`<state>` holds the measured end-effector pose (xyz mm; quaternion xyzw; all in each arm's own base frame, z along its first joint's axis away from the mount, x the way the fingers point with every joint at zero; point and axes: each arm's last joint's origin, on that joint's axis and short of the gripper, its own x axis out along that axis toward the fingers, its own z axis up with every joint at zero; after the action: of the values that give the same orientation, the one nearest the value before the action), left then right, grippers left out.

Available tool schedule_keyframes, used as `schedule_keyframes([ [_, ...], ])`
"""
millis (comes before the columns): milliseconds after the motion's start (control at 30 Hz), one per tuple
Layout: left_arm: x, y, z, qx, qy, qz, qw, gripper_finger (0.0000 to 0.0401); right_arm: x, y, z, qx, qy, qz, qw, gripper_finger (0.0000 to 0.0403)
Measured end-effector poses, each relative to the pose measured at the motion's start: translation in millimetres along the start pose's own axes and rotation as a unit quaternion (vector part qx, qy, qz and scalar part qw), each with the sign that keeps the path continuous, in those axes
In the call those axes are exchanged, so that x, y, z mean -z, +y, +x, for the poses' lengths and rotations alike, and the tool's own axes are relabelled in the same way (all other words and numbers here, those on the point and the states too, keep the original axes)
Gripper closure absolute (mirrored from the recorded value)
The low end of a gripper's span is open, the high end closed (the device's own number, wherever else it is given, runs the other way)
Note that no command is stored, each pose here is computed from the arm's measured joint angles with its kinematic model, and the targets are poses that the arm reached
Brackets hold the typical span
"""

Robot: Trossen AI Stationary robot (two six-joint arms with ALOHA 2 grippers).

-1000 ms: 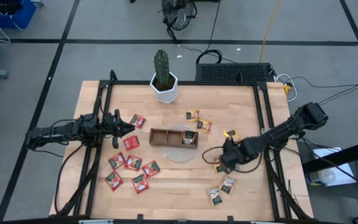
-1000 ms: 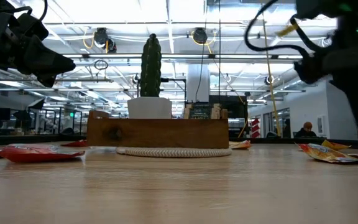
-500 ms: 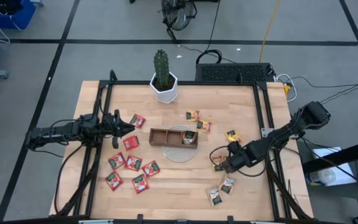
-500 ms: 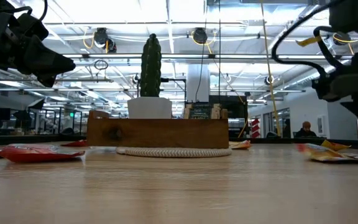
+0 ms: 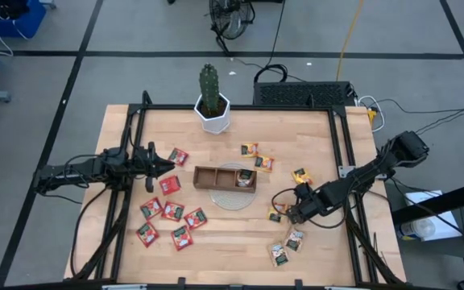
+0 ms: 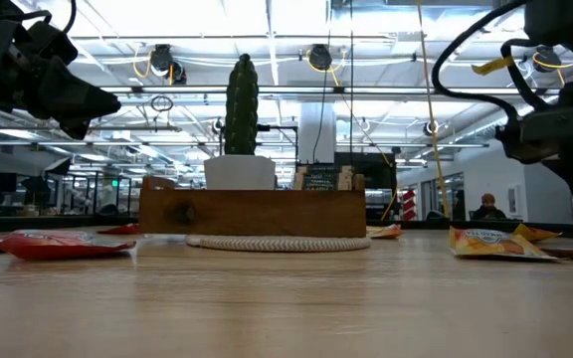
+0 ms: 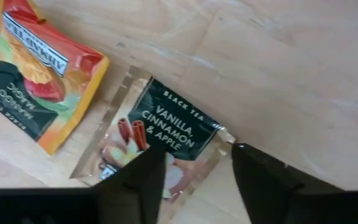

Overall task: Pick & Place Tea
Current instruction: Put the brown tea bag into the right section of the wooden organizer

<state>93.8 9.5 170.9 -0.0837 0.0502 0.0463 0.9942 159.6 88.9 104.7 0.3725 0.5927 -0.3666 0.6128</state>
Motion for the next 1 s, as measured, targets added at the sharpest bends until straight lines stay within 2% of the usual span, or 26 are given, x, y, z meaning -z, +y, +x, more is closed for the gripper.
schedule_keyframes([
  [300, 0.0, 0.0, 0.0, 0.0, 0.0, 0.0, 1.0, 0.0343, -0.6, -6.0, 0.1, 0.031, -0.01, -0.026, 0.999, 0.0391],
  [400, 0.0, 0.0, 0.0, 0.0, 0.0, 0.0, 1.0, 0.0343, -2.5, -8.3, -10.8, 0.059, -0.038, -0.032, 0.997, 0.0389],
  [500, 0.0, 0.0, 0.0, 0.0, 0.0, 0.0, 1.0, 0.0343, -6.6, -18.1, -33.1, 0.123, -0.096, -0.044, 0.987, 0.0388],
  [533, 0.0, 0.0, 0.0, 0.0, 0.0, 0.0, 1.0, 0.0343, -7.7, -16.8, -42.0, 0.128, -0.108, -0.052, 0.984, 0.0391],
  [600, -0.3, 0.0, 0.1, 0.0, -0.001, 0.0, 1.0, 0.0343, -9.3, -3.4, -62.5, 0.071, -0.132, -0.059, 0.987, 0.0395],
  [667, 0.4, 0.0, 0.4, 0.0, 0.003, 0.0, 1.0, 0.0343, -9.1, 1.4, -75.4, 0.051, -0.128, -0.079, 0.987, 0.0392],
  [733, 0.1, 0.0, 0.8, 0.0, 0.002, 0.0, 1.0, 0.0343, -9.2, 11.5, -83.9, 0.021, -0.128, -0.089, 0.988, 0.0381],
  [833, 0.5, 0.1, 1.1, -0.001, 0.004, 0.0, 1.0, 0.0343, -9.1, 31.2, -91.8, -0.063, -0.137, -0.092, 0.984, 0.0357],
  [900, 0.5, 0.1, 1.1, 0.0, 0.004, 0.0, 1.0, 0.0343, -8.4, 40.3, -88.9, -0.108, -0.146, -0.109, 0.977, 0.0337],
  [1000, 0.4, 0.1, 1.1, -0.001, 0.004, 0.0, 1.0, 0.0343, -8.9, 58.3, -90.4, -0.216, -0.187, -0.123, 0.951, 0.0302],
])
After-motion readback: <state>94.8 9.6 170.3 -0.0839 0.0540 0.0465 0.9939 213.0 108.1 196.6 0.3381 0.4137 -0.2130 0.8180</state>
